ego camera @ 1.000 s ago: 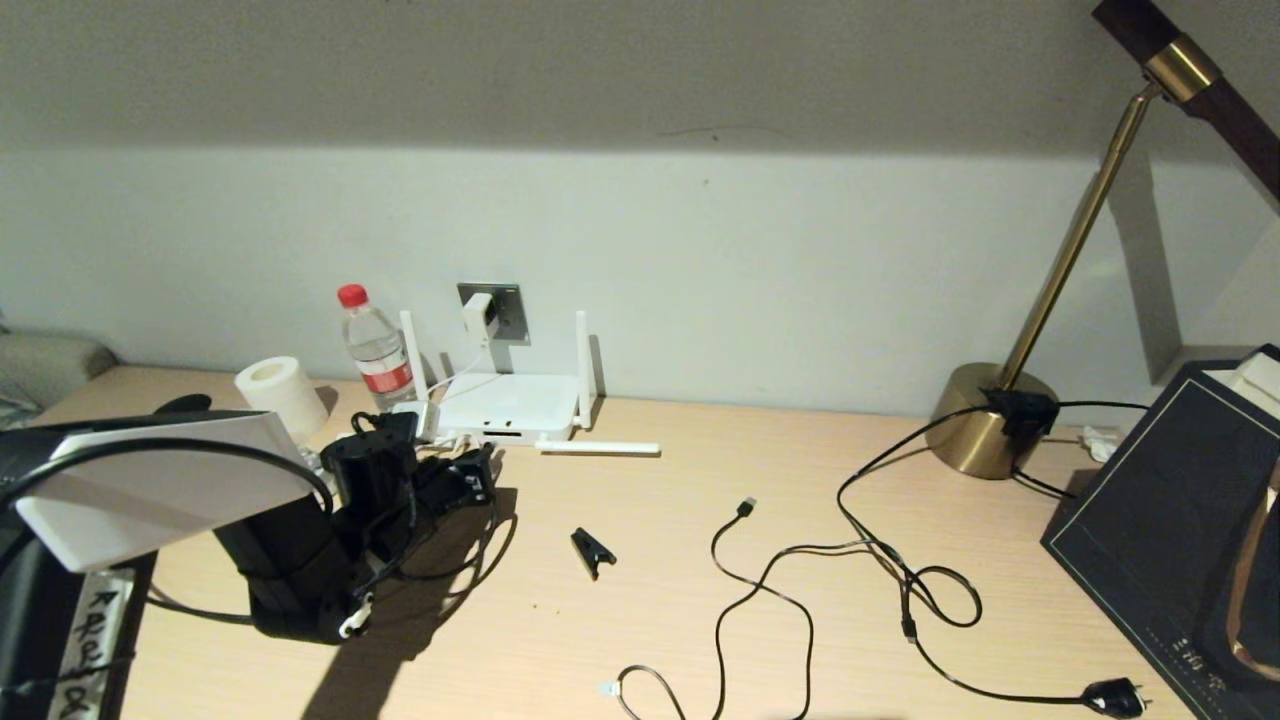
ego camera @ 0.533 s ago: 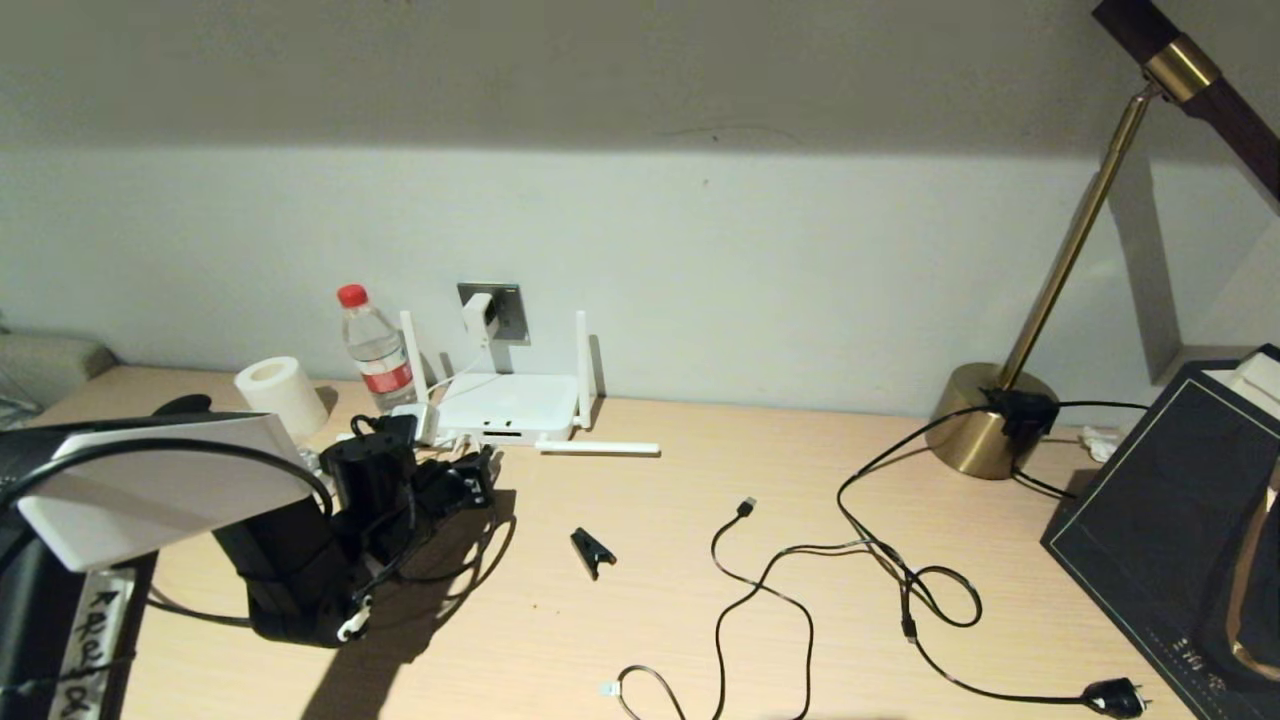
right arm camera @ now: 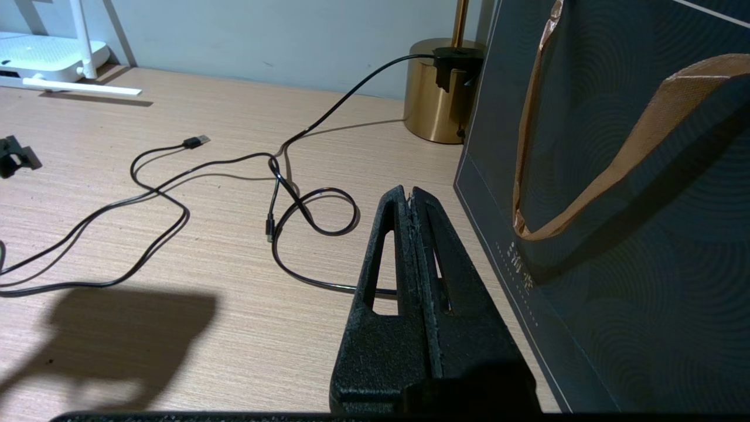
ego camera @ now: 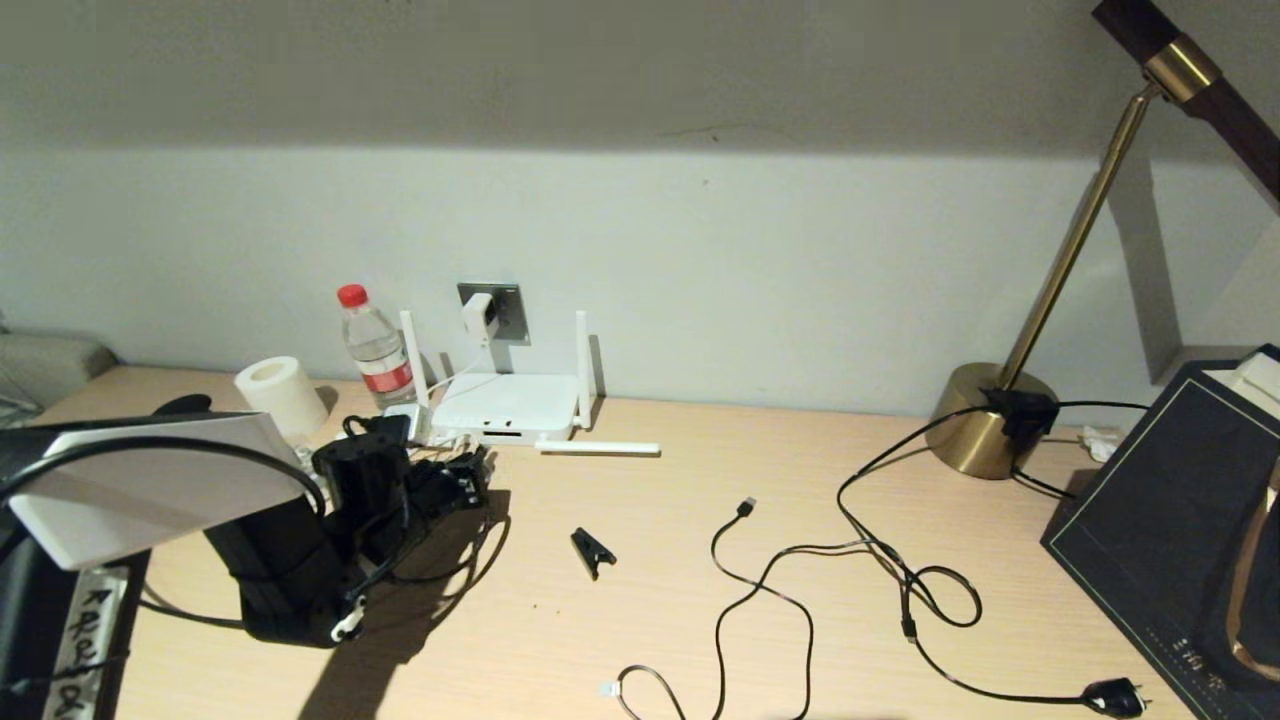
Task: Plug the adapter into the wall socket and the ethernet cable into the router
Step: Align cable and router interface
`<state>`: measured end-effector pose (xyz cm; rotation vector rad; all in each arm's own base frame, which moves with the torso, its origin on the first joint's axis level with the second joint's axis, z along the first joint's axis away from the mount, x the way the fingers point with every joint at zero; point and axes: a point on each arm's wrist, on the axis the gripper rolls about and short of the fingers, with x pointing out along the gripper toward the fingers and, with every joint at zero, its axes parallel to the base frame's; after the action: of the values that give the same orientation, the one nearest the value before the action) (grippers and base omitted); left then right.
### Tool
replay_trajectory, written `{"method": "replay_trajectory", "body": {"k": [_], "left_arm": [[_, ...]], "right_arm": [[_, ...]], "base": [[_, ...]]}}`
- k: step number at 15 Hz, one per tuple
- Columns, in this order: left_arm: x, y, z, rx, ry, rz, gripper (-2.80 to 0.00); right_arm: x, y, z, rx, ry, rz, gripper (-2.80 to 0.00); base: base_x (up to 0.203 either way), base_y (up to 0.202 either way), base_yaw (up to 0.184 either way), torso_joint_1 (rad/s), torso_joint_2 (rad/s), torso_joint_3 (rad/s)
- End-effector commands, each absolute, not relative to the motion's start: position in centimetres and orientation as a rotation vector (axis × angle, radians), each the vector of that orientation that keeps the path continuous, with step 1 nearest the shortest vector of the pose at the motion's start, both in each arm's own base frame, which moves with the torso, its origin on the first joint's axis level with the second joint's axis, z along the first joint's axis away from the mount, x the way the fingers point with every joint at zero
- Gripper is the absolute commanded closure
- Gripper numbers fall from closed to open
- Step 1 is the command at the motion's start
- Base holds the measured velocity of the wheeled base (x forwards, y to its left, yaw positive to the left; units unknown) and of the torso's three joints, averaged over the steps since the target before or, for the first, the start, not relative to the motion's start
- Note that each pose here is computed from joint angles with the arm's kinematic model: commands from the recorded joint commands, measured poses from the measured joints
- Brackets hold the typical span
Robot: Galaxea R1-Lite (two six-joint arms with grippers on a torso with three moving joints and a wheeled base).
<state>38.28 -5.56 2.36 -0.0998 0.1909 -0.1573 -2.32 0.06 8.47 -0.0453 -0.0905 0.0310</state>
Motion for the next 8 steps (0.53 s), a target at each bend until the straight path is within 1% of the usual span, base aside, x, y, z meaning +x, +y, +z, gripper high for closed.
{"method": "replay_trajectory", "body": {"k": [1, 8], "left_arm": [[38.58, -5.42, 2.33, -0.102, 0.179, -0.154, 0.00], [39.25, -5.21, 2.50, -0.102, 0.160, -0.150, 0.00]], "right_arm": [[-2.03, 0.06, 7.50, -0.045, -0.054, 0.033, 0.00], [-2.03, 0.06, 7.50, -0.045, -0.054, 0.033, 0.00]], "base": [[0.000, 0.000, 0.000, 0.000, 0.00, 0.000], [0.000, 0.000, 0.000, 0.000, 0.00, 0.000]]}}
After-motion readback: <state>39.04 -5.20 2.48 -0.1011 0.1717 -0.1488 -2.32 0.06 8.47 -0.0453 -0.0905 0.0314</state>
